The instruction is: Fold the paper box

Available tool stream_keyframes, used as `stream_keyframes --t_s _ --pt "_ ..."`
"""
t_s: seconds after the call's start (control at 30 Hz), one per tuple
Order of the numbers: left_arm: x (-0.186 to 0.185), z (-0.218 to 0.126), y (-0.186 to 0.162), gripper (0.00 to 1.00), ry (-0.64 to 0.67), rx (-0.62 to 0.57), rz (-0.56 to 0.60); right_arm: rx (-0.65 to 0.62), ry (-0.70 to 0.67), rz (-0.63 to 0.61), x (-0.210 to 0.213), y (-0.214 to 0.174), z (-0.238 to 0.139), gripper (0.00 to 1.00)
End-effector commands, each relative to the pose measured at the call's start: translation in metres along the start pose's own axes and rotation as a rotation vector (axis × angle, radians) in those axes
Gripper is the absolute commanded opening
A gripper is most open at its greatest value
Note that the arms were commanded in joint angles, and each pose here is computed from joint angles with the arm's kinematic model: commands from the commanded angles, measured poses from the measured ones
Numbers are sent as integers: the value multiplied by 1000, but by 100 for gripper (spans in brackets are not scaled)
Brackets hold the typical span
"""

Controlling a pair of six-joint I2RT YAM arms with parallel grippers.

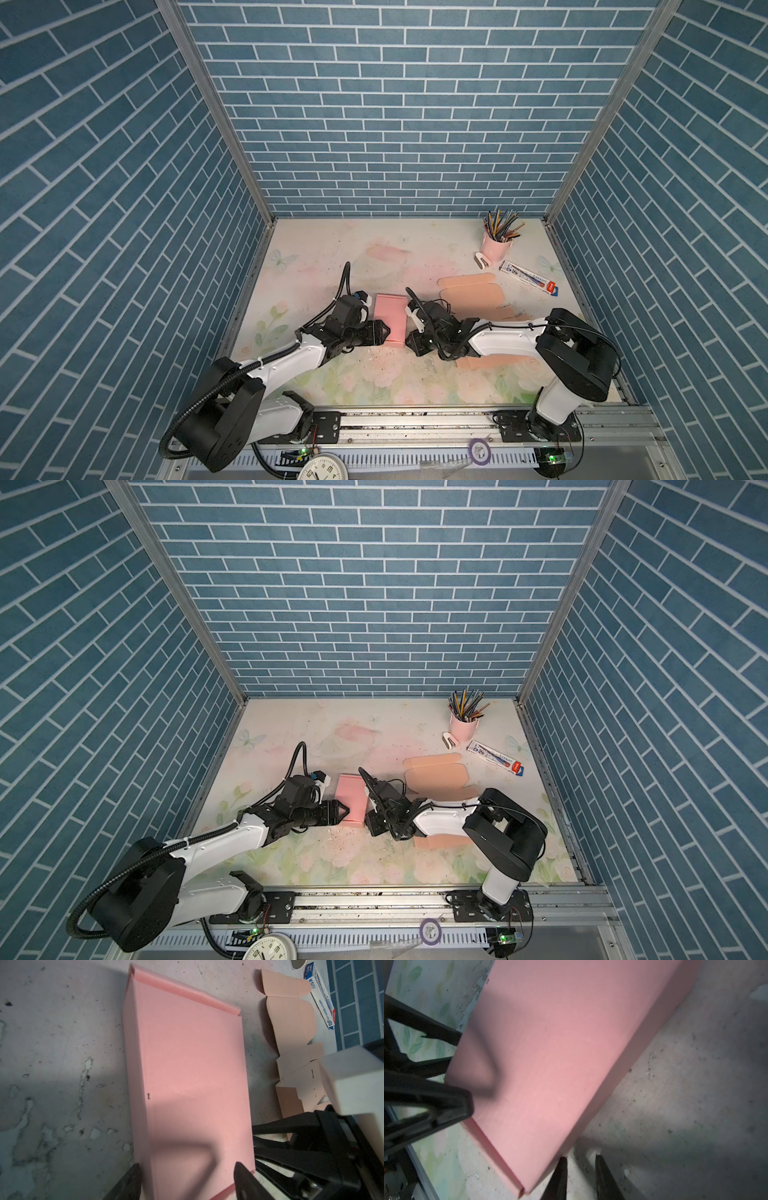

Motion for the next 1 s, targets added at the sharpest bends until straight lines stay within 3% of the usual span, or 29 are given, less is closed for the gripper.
stream_keyframes --t_s 0.0,0.17,0.63,0.97 --pt "3 -4 0 74 -31 16 -16 -50 4 38 -5 4 -8 26" --pt "11 -11 14 79 -14 -14 -24 -63 -33 46 -21 8 -16 26" --pt "4 0 75 80 -31 -69 -13 -112 -70 55 -55 64 -12 20" --pt "5 18 87 79 -48 -52 -24 -89 -63 70 -70 78 8 18"
Point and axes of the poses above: each gripper's point midway between its finger pads, its own z axis out along the fingers, its own x axis along the line the jaws close on, y = z × x, the point moved 8 cm from there along -z, back along the fingers, and after that the axes turned 5 degrees about -z, right-handed, at the moved point
